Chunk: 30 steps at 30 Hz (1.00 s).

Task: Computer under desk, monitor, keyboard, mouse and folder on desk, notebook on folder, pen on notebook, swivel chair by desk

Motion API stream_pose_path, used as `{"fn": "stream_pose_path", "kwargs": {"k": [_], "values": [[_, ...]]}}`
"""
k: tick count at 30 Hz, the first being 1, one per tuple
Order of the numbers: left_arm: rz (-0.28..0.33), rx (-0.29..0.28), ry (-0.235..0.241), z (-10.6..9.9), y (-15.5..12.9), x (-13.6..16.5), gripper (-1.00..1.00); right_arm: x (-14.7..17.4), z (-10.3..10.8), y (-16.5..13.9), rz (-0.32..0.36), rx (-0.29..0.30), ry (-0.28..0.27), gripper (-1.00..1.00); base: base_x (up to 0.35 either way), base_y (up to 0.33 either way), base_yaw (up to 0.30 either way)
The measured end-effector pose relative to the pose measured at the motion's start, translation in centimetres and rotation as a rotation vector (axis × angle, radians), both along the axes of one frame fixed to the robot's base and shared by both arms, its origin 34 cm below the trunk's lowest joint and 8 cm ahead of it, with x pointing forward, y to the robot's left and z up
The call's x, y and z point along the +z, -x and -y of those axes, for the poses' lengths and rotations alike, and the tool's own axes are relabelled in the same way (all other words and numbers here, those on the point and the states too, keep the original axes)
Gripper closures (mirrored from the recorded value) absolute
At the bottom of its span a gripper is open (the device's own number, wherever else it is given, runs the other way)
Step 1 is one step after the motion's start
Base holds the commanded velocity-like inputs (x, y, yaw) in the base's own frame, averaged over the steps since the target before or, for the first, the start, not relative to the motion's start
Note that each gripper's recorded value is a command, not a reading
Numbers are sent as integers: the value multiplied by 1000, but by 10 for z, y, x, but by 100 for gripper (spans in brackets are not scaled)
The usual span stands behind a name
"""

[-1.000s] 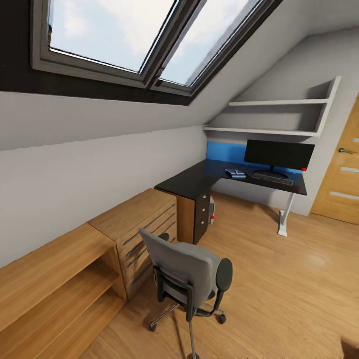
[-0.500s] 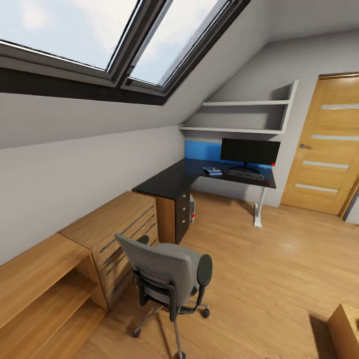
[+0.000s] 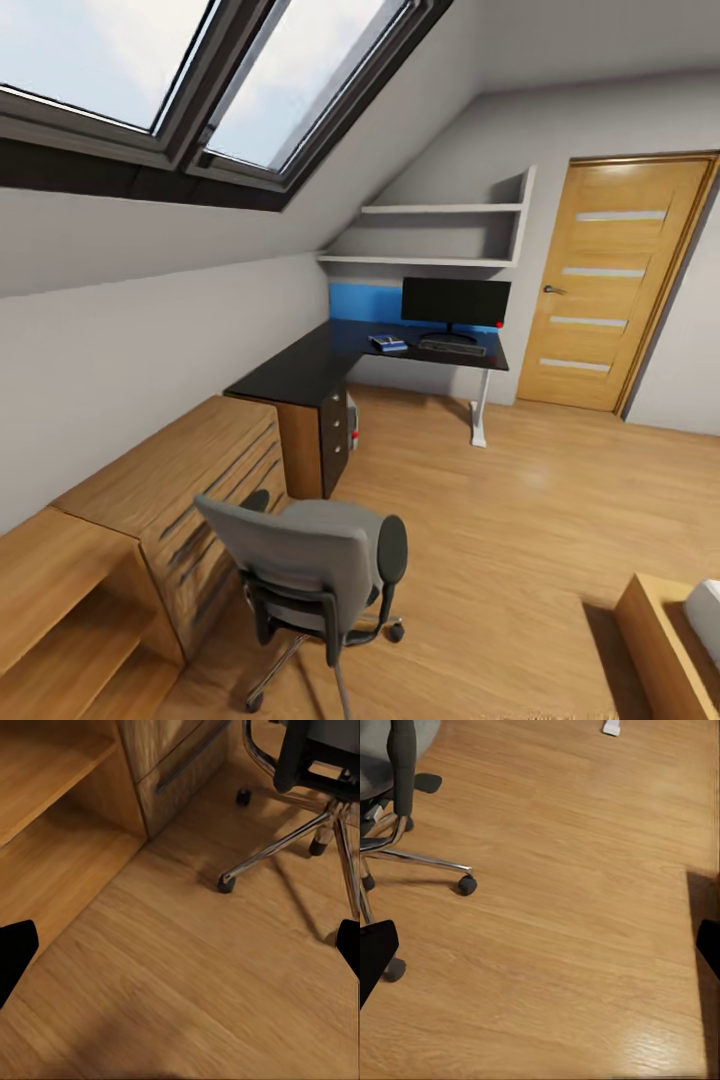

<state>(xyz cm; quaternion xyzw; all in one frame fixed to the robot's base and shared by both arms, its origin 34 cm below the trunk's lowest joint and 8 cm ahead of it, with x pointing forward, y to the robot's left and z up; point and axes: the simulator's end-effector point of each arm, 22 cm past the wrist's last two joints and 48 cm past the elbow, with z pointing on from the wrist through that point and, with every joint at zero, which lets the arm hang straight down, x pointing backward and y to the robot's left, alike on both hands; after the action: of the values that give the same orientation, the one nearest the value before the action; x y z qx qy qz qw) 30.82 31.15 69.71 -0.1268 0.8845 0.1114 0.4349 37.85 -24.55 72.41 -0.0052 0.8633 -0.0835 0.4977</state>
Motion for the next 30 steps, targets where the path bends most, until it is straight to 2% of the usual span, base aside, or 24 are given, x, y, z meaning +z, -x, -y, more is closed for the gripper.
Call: {"fn": "stream_pose_path", "kwargs": {"k": [8, 15, 30], "values": [[3, -1, 0, 0, -1, 1, -100, 1, 0, -1, 4, 1, 0, -100, 11, 35, -300], [6, 0, 0, 0, -2, 1, -100, 2, -1, -2, 6, 5, 1, -100, 0, 250, -277], [7, 1, 0, 0, -2, 1, -100, 2, -5, -2, 7, 16, -1, -100, 0, 307, -40]]}}
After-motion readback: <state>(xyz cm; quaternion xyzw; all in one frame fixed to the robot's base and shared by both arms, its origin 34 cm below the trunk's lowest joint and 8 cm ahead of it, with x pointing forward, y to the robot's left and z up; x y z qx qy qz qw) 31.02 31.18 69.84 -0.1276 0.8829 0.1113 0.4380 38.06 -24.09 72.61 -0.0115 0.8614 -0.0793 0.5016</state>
